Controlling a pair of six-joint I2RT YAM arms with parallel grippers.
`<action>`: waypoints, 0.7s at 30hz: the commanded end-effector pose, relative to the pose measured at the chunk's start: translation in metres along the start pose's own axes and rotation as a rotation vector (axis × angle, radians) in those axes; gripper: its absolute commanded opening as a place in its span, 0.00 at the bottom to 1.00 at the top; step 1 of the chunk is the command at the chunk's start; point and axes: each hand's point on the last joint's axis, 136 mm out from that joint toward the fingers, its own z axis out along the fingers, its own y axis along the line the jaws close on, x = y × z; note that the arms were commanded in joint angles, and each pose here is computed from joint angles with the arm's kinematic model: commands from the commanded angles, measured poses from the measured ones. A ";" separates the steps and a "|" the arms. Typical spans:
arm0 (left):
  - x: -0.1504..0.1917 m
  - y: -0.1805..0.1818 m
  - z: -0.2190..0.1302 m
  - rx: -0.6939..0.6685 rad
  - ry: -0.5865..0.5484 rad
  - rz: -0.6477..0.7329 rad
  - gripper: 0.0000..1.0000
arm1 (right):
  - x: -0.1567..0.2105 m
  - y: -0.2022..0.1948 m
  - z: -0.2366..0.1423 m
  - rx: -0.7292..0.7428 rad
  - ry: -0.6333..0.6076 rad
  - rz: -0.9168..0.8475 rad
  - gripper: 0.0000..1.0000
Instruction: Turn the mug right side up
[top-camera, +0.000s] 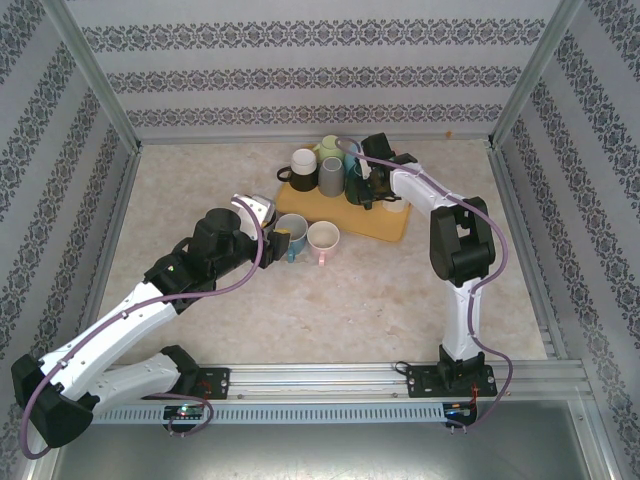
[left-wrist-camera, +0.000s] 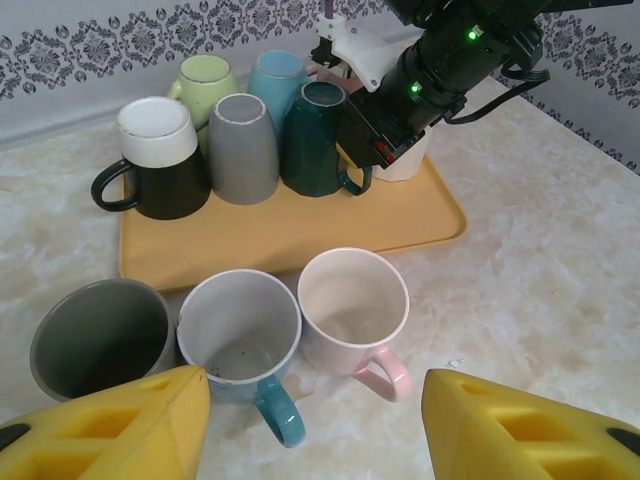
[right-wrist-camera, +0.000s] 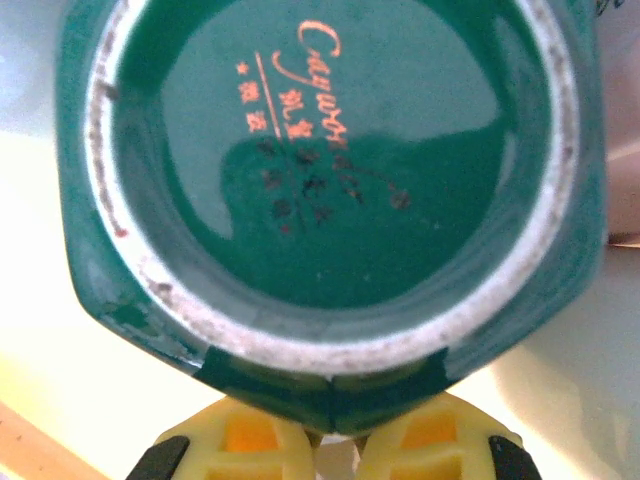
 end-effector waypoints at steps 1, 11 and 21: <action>-0.013 0.005 -0.005 -0.023 -0.061 0.018 0.59 | -0.016 0.000 -0.025 0.001 -0.089 0.021 0.00; -0.015 0.005 -0.011 -0.024 -0.073 0.025 0.59 | -0.022 0.011 -0.077 -0.079 -0.222 0.085 0.00; -0.016 0.001 -0.013 0.000 -0.059 0.037 0.64 | -0.039 0.040 -0.184 -0.307 -0.493 0.177 0.00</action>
